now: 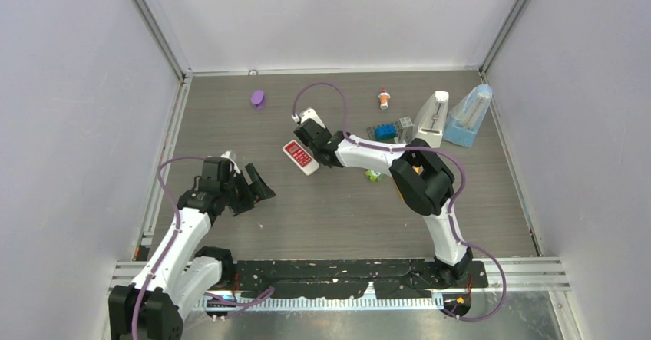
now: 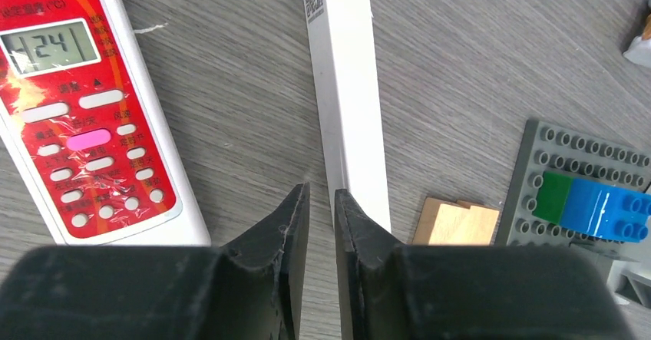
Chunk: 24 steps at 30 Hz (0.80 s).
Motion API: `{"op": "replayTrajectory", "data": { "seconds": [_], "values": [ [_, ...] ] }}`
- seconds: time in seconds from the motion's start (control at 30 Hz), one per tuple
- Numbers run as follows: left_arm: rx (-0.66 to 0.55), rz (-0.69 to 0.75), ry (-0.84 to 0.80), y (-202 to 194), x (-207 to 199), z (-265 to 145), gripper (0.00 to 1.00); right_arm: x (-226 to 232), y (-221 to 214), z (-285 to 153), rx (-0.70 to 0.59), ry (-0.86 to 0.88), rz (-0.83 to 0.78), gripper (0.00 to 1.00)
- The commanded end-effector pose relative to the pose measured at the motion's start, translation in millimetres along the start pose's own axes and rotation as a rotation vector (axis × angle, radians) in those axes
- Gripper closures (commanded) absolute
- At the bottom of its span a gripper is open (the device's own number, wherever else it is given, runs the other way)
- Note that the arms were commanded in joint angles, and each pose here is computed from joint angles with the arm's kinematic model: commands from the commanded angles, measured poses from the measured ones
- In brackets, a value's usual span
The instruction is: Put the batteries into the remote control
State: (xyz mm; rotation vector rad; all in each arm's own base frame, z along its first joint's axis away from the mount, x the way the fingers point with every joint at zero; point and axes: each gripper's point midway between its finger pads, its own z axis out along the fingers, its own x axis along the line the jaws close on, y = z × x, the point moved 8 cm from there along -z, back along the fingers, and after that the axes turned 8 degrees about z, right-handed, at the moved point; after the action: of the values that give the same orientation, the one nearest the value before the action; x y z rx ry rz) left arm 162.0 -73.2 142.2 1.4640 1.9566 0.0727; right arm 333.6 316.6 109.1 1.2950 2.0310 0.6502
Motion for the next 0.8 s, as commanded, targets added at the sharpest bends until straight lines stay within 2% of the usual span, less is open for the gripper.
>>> {"op": "replayTrajectory", "data": {
  "seconds": [0.0, 0.13, 0.23, 0.37, 0.77],
  "values": [
    [-0.018, 0.006, -0.019, 4, -2, 0, 0.23, 3, 3, -1, -0.010, 0.002, 0.032, 0.76],
    [-0.020, 0.006, -0.020, 5, -3, 0, 0.23, -1, 10, -9, -0.040, -0.002, 0.037, 0.71],
    [-0.018, 0.007, -0.019, 5, -3, 0, 0.23, -4, 18, -17, -0.083, 0.017, 0.056, 0.61],
    [-0.018, 0.006, -0.019, 5, -3, 0, 0.23, -8, 25, -27, -0.114, 0.023, 0.076, 0.54],
    [-0.011, 0.000, -0.020, 4, -2, 2, 0.23, -13, 25, -25, -0.130, -0.012, 0.083, 0.51]
  ]
}}
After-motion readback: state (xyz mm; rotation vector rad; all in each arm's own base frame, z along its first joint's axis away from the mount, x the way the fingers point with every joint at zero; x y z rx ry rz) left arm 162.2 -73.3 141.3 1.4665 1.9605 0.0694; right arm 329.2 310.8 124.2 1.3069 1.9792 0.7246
